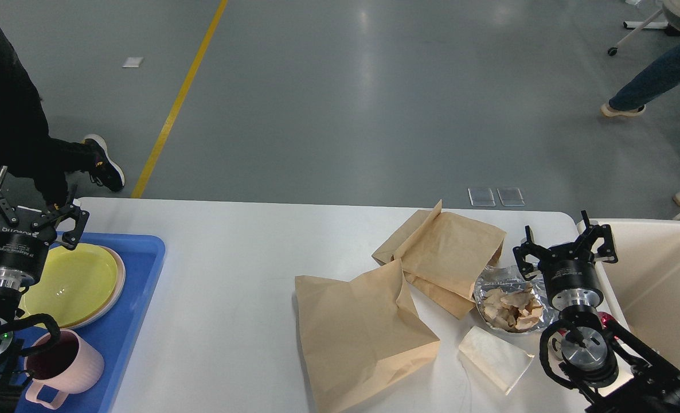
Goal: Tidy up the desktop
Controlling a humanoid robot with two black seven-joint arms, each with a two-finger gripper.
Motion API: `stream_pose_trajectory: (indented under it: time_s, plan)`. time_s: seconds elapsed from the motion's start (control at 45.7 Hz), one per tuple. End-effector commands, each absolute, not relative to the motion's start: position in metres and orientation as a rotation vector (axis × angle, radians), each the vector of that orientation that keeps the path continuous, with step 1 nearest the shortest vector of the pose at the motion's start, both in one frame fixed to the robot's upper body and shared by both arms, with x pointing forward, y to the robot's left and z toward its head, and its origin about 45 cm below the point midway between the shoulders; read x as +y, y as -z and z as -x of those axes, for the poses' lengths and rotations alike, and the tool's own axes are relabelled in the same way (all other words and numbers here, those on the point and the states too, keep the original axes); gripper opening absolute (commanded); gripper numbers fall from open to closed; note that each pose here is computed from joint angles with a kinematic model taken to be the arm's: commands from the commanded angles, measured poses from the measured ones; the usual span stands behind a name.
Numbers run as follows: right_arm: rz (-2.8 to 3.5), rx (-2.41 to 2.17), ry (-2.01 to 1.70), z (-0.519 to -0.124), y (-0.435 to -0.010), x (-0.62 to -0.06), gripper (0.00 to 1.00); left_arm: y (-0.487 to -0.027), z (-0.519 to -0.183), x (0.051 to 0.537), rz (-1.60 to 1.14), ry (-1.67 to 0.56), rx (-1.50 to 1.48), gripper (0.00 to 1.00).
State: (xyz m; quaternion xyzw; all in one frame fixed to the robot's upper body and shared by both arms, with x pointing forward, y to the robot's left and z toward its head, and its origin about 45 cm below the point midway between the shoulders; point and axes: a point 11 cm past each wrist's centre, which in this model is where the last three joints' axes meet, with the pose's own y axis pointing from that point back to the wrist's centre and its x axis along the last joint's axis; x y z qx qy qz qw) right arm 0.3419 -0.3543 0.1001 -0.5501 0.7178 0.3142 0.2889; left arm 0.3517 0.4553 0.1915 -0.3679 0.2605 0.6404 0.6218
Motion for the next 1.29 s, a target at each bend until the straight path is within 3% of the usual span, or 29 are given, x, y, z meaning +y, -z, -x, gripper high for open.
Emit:
stream_pose_trajectory:
  time_s: [0.0, 0.853, 1.269]
  plan:
    - [1.468, 1.916, -0.839, -0.342, -0.100, -0.354, 1.00, -0.188, -0.350, 0.455, 0.842, -1.470, 0.615, 0.96]
    - [1.468, 1.916, -0.839, -0.342, -0.100, -0.354, 1.00, -0.209, -0.346, 0.474, 0.944, -1.442, 0.552, 0.96]
    - [1.468, 1.916, -0.839, -0.342, -0.100, -0.354, 1.00, -0.195, -0.339, 0.466, 0.937, -1.433, 0.579, 0.96]
